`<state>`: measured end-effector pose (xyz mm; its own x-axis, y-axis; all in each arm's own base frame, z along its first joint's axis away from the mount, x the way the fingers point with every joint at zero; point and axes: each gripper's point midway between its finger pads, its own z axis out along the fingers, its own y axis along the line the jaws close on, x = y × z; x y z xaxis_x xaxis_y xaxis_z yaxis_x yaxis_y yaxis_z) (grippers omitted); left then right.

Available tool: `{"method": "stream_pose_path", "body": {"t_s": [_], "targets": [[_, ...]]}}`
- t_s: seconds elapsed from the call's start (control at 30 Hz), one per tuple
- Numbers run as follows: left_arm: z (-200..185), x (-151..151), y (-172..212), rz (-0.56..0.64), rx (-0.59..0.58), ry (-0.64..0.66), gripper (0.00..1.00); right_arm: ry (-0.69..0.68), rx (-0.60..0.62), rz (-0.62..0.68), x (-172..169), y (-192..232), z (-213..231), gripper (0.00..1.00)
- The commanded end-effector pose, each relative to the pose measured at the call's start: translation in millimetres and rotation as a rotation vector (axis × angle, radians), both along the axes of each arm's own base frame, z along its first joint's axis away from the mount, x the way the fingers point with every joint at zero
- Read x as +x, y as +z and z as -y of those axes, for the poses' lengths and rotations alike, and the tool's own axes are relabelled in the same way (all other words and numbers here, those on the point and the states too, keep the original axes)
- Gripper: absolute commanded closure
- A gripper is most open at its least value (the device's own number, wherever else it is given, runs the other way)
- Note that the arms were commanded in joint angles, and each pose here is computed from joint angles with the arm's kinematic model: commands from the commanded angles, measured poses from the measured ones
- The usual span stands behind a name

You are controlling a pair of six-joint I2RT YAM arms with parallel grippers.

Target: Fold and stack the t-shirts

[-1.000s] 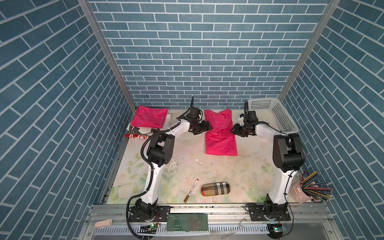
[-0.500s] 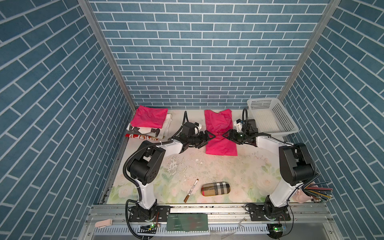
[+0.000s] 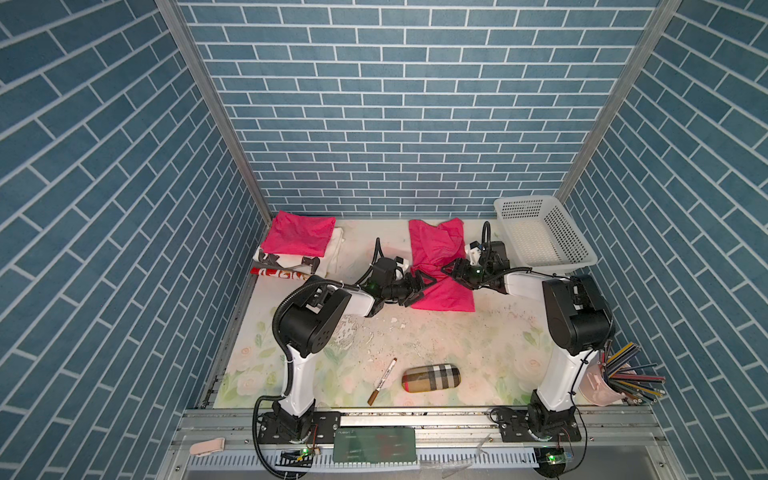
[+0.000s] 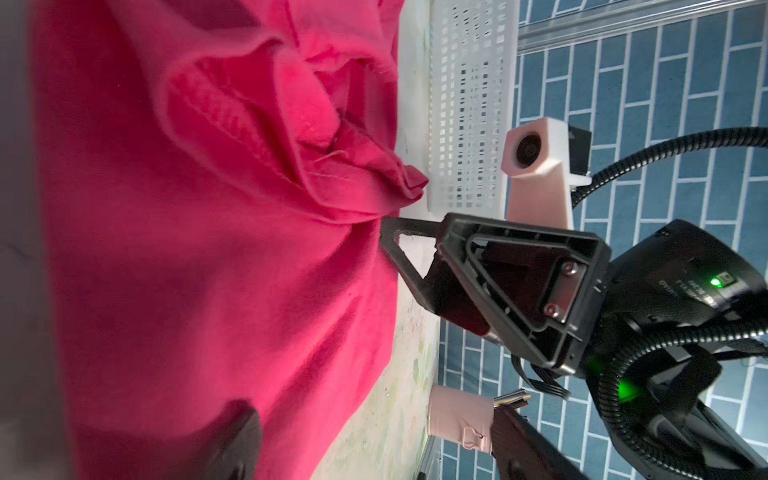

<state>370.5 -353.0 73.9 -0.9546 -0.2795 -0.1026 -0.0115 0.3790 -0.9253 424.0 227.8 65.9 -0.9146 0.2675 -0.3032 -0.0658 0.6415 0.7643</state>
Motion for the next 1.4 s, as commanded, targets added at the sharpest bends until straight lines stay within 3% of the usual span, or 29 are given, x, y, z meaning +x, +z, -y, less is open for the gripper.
{"method": "stream_pose_path", "body": {"t_s": [0.0, 0.23, 0.4, 0.5, 0.63, 0.77, 0.87, 0.97, 1.17, 1.37], "targets": [[-4.5, -4.0, -17.2, -0.024, 0.012, 0.01, 0.11, -0.02, 0.044, -0.012, 15.8, -1.1, -5.5, 0.29], [-15.6, -4.2, -33.9, -0.038, 0.064, 0.018, 0.11, -0.04, 0.061, 0.012, 45.5, 5.7, -8.9, 0.29], [-18.0, 4.2, -38.5, -0.029, 0.097, 0.017, 0.11, -0.118, 0.071, 0.036, 88.2, 16.5, 8.3, 0.29], [-15.4, 10.5, -32.2, -0.013, 0.106, 0.005, 0.11, -0.159, 0.079, 0.063, 115.0, 31.1, 25.7, 0.29], [-11.4, 23.2, 0.8, 0.073, 0.132, -0.019, 0.12, -0.152, 0.053, 0.12, 121.1, 62.5, 37.6, 0.29], [-14.1, 30.6, 39.6, 0.165, 0.194, -0.034, 0.11, -0.137, -0.01, 0.155, 88.4, 80.2, 46.8, 0.27], [-33.0, 27.6, 52.3, 0.208, 0.307, 0.006, 0.11, -0.146, -0.087, 0.129, 42.4, 66.6, 61.2, 0.22], [-53.5, 12.4, 52.0, 0.216, 0.386, 0.028, 0.11, -0.142, -0.195, 0.087, -8.0, 48.4, 74.9, 0.22], [-71.1, -27.6, 40.2, 0.179, 0.392, 0.022, 0.12, -0.189, -0.322, 0.001, -96.5, 13.8, 97.7, 0.22], [-82.9, -42.5, 29.7, 0.2, 0.456, 0.075, 0.12, -0.218, -0.308, -0.07, -139.3, -17.4, 98.9, 0.35]]}}
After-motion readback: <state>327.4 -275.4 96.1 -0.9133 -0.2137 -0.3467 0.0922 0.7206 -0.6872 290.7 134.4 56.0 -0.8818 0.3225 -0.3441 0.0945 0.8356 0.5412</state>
